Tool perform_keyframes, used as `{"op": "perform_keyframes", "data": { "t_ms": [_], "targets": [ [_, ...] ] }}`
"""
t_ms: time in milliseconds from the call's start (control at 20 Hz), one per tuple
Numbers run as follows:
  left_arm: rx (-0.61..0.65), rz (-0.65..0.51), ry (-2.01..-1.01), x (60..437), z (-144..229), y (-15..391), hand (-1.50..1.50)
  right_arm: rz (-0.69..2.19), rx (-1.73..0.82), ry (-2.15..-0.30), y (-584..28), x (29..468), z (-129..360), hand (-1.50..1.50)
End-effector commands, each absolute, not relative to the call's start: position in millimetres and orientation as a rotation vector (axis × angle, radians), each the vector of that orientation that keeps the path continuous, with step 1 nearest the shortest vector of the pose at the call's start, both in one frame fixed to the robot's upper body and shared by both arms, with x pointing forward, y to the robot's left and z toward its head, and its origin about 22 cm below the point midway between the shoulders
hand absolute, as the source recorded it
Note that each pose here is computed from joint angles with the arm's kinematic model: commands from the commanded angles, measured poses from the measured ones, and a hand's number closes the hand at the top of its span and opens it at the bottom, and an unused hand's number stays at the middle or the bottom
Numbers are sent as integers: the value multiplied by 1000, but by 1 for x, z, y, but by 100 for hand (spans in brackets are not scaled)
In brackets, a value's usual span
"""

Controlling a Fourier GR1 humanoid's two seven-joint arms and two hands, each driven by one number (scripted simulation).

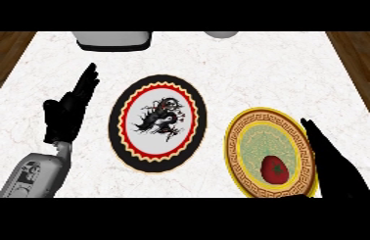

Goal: Pick the tomato from the plate and place it in the plate

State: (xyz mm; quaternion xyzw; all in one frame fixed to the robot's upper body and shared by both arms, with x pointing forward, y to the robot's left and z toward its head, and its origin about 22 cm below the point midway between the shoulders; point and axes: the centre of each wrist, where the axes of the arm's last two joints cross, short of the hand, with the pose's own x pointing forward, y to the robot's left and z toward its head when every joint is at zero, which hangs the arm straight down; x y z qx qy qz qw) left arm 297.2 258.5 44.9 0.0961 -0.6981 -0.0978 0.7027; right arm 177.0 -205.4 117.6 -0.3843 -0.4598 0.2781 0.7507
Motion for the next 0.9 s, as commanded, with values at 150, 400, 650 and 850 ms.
{"op": "perform_keyframes", "data": {
  "t_ms": [150,400,650,850],
  "targets": [
    [205,-217,-1548,298,45,242,0,634,-806,-863,-200,181,103,-150],
    [223,-226,-1560,307,43,259,0,694,-822,-757,-200,204,75,-150],
    [215,-192,-1563,293,27,255,0,718,-775,-703,-209,206,42,-150],
    [233,-217,-1556,315,48,250,0,711,-760,-701,-216,212,35,-150]
  ]
}}
